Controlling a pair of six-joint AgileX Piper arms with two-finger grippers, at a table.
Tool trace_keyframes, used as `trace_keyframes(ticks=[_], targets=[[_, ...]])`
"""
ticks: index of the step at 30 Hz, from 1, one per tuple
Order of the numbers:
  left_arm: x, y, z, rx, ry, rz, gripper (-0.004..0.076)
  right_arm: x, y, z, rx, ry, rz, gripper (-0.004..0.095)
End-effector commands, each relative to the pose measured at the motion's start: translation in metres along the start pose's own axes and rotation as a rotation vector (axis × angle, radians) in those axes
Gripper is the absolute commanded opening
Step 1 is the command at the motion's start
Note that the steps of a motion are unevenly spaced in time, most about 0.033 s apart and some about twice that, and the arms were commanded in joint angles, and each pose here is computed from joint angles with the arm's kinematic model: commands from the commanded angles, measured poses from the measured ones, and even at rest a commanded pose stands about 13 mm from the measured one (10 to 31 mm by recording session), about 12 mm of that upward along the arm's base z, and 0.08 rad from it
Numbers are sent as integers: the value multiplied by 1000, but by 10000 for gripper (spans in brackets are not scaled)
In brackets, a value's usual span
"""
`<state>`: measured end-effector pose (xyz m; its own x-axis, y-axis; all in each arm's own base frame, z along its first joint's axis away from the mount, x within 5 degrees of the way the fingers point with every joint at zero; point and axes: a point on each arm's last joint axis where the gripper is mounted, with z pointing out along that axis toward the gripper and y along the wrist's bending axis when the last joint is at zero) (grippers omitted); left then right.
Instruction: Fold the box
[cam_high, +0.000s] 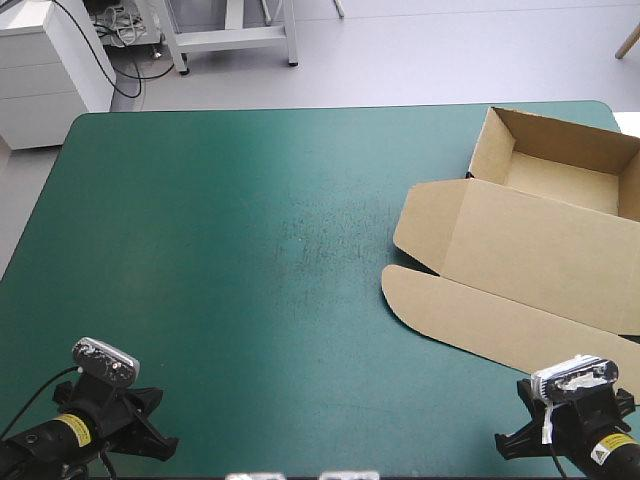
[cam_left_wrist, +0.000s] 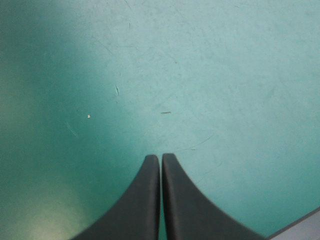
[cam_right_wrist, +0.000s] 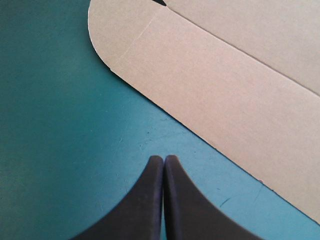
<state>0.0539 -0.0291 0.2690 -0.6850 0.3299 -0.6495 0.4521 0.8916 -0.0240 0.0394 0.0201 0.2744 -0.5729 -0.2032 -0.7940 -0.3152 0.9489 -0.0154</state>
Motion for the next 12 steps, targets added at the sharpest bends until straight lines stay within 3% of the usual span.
trace_keyframes(ticks=[1, 12], targets=[[-10, -1, -5, 4, -71, -6, -8, -5, -1, -2, 11, -50, 26, -16], [-7, -1, -4, 5, -45, -6, -8, -6, -1, -2, 13, -51, 31, -16]])
